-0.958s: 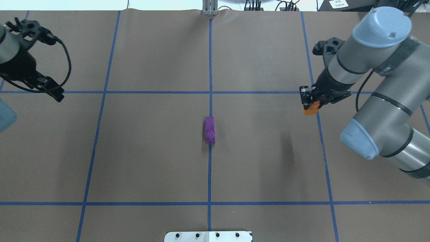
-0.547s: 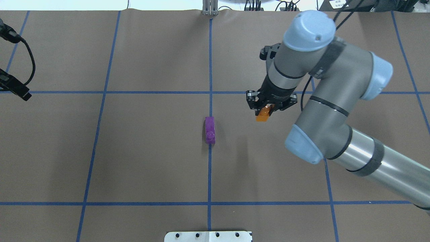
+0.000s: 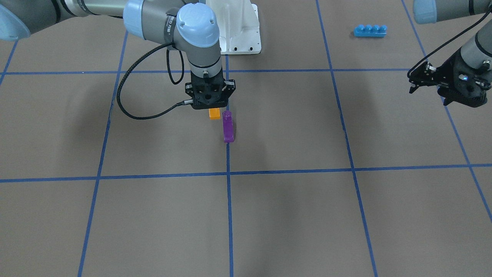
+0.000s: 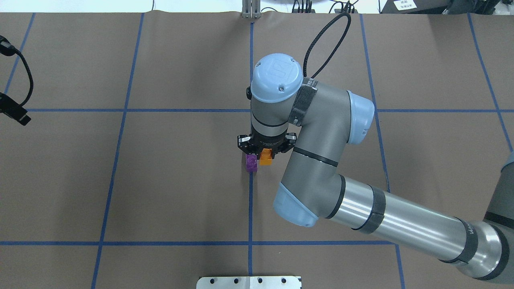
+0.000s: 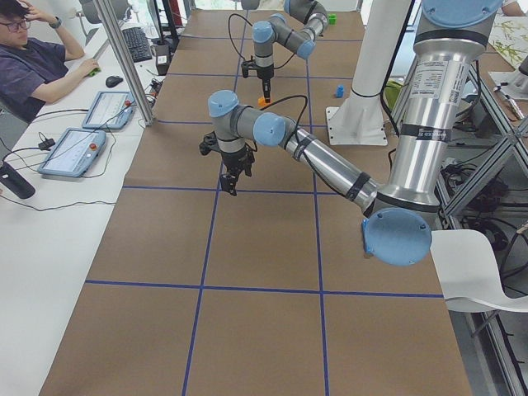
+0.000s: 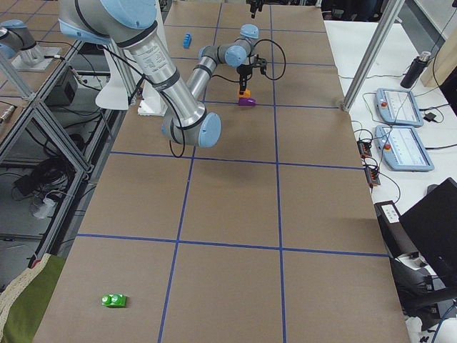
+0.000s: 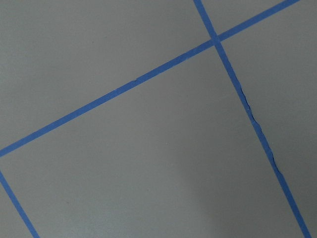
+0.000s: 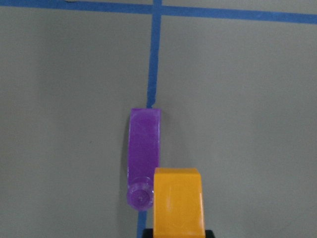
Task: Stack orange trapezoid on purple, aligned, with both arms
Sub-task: 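Carry the orange block with the right gripper over the purple block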
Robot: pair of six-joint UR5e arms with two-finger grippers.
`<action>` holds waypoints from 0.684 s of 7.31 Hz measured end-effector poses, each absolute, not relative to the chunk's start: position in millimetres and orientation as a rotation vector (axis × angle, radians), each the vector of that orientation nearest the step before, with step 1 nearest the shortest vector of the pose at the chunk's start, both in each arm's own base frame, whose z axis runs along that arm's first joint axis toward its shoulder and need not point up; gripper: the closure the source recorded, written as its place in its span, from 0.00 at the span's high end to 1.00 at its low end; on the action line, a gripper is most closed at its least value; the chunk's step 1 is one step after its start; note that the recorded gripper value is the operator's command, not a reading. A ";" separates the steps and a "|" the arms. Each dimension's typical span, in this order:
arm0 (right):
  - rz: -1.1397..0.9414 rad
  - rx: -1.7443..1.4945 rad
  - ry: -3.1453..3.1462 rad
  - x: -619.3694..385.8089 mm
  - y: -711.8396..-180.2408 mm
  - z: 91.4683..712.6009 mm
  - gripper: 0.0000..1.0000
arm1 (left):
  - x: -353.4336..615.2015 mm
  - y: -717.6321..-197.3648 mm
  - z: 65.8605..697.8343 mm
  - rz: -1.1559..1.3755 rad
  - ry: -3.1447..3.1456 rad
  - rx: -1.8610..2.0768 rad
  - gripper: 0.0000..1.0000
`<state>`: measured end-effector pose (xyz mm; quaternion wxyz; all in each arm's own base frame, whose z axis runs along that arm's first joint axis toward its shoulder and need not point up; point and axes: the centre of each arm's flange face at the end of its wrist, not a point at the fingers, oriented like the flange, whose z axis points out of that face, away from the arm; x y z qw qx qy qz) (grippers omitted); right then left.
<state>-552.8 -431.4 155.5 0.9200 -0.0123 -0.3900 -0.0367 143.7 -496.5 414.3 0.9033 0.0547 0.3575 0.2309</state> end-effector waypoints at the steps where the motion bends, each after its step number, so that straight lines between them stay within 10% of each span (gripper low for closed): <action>1: -0.081 -0.008 -0.814 -564.0 -433.1 155.4 0.00 | 143.7 -496.2 414.1 0.476 0.740 0.112 1.00; 5: -0.088 0.002 -0.823 -581.7 -436.7 161.1 0.00 | 144.4 -496.3 412.4 0.473 0.741 0.113 1.00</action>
